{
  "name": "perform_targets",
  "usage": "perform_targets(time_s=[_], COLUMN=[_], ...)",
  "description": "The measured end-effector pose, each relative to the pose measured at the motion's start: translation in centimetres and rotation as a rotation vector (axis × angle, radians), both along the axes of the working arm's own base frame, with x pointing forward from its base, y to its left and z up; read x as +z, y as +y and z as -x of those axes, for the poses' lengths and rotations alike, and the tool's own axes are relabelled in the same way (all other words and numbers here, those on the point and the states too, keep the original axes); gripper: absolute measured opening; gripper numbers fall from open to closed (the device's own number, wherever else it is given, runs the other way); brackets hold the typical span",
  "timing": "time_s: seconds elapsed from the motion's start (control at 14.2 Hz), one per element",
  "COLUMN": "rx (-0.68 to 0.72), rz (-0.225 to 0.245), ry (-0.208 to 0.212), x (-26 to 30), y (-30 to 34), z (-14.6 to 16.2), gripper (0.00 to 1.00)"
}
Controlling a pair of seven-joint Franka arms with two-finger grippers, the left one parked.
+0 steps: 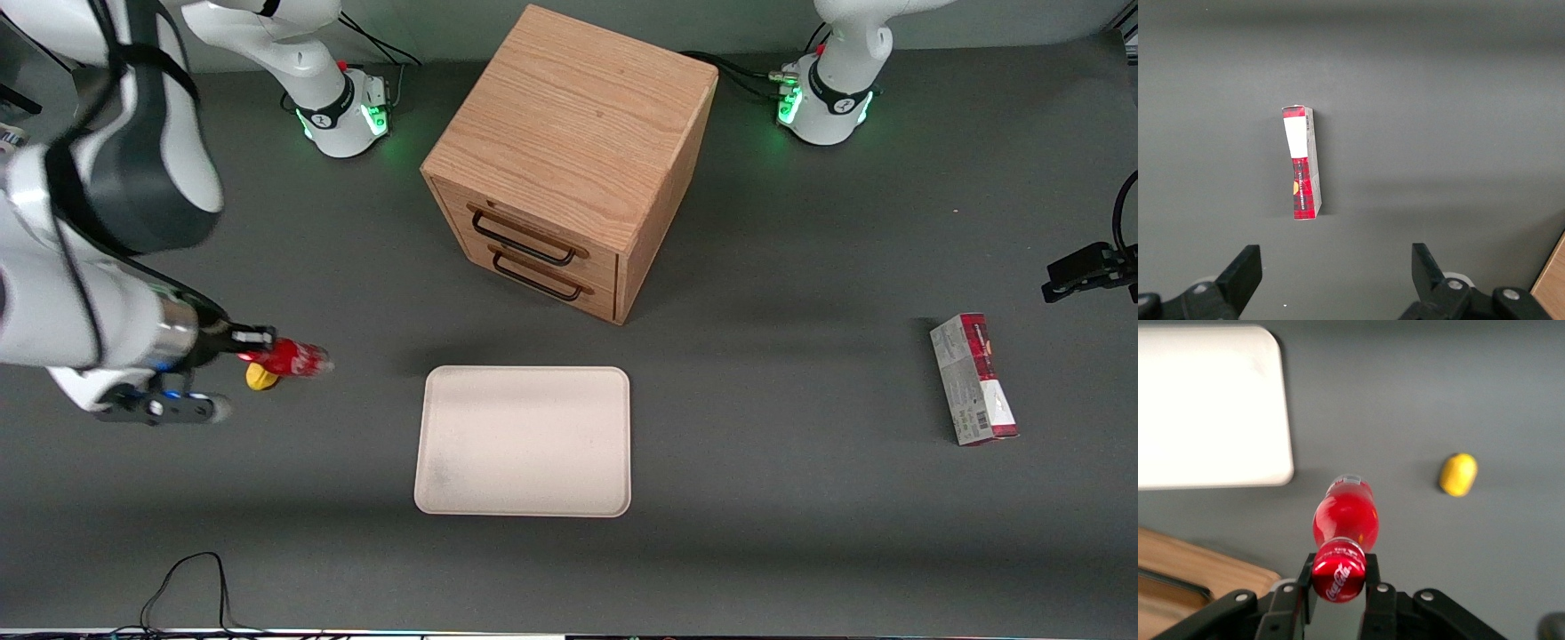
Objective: Place coke bottle on tray
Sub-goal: 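Carry the bottle over the white tray and lower it onto it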
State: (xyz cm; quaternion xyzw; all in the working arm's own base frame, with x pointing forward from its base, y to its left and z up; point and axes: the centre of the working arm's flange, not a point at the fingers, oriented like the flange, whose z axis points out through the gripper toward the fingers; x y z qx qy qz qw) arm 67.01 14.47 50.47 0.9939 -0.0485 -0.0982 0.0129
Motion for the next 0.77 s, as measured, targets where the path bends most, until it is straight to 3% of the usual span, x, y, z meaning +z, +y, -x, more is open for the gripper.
perform_targets(time_s=[0.21,0.35,0.77], rx=[-0.111,-0.143,-0.159], rz=[-0.035,-0.049,-0.047], ry=[-0.102,-0.144,-0.183], x=[-5.6,-9.7,-15.3], y=[5.7,8.6,11.8], z=[-3.8,-5.2,-6.2], gripper=[0.31,0.31,0.31])
